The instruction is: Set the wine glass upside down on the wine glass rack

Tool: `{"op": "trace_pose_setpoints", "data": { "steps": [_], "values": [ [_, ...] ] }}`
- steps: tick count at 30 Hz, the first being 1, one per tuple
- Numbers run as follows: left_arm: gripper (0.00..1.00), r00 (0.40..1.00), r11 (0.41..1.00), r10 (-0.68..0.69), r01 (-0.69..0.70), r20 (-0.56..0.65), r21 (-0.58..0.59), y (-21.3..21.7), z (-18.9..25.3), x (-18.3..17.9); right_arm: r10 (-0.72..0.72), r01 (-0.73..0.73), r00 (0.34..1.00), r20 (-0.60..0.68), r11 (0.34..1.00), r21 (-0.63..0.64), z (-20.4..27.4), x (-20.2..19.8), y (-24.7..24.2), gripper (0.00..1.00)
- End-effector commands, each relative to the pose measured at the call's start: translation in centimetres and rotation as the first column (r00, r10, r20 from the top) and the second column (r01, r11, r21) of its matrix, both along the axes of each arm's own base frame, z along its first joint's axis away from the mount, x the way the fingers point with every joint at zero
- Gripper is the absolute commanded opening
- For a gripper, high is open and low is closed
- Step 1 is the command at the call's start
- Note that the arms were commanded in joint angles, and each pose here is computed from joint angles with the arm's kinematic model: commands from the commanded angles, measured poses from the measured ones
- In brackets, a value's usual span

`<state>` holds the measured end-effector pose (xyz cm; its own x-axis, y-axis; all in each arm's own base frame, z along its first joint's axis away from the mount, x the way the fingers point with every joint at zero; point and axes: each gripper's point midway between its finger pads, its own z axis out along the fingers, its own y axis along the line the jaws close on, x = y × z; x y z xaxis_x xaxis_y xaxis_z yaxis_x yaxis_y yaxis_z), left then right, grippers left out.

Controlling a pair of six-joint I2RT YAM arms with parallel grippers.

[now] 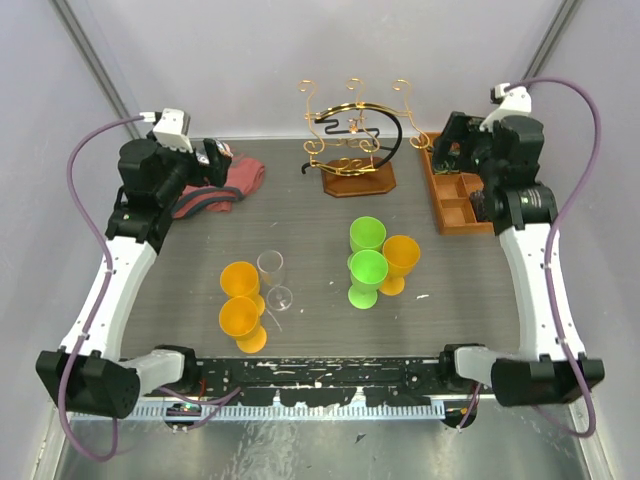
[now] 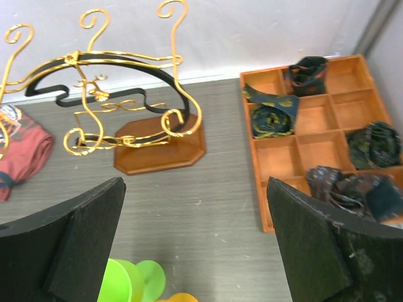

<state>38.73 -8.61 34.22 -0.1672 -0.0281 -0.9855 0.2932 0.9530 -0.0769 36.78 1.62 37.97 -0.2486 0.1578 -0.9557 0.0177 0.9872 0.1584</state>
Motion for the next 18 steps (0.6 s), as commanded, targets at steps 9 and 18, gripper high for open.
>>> {"op": "trace_pose_setpoints", "data": {
  "steps": [9,18],
  "values": [
    [0.98,0.976,0.983,-0.179,0.183,0.125,-0.021,-5.6,3.2,4.5,0.134,-0.146,0.978,0.162,0.987,0.062,2.3,10.0,3.9,1.00],
    [0.98,0.951,0.963,-0.266,0.269,0.157,0.006,-10.9,1.5,9.8,0.127,-0.120,0.971,0.203,0.992,-0.045,-0.6,16.0,3.5,1.00]
  ]
}}
